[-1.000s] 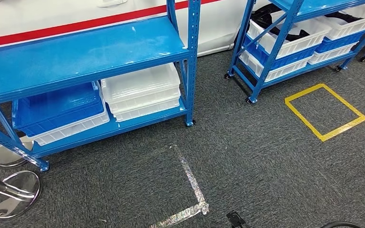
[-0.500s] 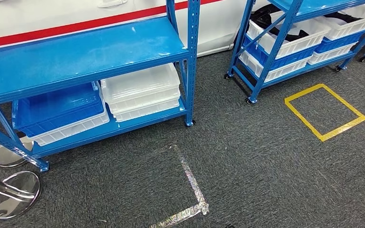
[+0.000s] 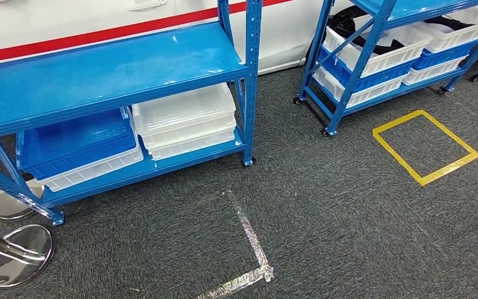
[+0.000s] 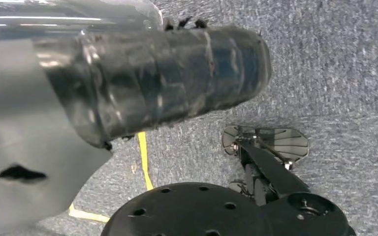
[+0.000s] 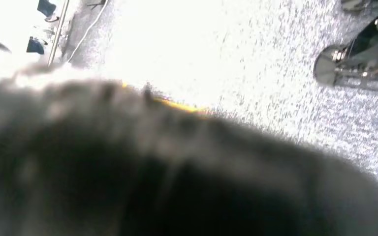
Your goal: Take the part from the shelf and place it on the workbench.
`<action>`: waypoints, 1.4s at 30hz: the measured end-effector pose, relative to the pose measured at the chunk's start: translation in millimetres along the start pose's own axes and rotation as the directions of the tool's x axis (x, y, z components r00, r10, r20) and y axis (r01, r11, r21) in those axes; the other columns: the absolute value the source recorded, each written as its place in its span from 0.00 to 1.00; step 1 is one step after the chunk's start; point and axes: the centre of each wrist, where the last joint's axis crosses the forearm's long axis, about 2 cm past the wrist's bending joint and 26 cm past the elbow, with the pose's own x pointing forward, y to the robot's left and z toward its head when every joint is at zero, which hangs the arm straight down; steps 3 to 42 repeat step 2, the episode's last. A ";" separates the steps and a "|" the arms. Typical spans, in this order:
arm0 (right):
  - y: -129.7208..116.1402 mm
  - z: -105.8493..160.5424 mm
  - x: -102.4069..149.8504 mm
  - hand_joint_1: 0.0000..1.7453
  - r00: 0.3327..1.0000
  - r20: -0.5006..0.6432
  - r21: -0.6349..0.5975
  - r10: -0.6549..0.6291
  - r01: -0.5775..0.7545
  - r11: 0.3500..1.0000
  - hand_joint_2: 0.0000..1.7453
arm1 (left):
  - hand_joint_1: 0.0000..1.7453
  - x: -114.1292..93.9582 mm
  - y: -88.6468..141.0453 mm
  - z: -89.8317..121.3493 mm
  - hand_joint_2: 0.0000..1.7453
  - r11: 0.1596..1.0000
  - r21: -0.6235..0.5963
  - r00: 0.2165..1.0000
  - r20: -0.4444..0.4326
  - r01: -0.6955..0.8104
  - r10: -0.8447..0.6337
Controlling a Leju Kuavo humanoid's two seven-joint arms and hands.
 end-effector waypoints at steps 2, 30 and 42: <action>-0.1 0.2 -0.5 0.00 1.000 0.002 0.000 -0.003 0.003 1.000 0.00 | 0.00 -1.2 1.1 0.3 0.00 1.000 0.003 1.000 -0.002 -0.010 0.010; -0.1 0.2 -0.5 0.00 1.000 0.002 0.000 -0.003 0.003 1.000 0.00 | 0.00 -1.2 1.1 0.3 0.00 1.000 0.003 1.000 -0.002 -0.010 0.010; -0.1 0.2 -0.5 0.00 1.000 0.002 0.000 -0.003 0.003 1.000 0.00 | 0.00 -1.2 1.1 0.3 0.00 1.000 0.003 1.000 -0.002 -0.010 0.010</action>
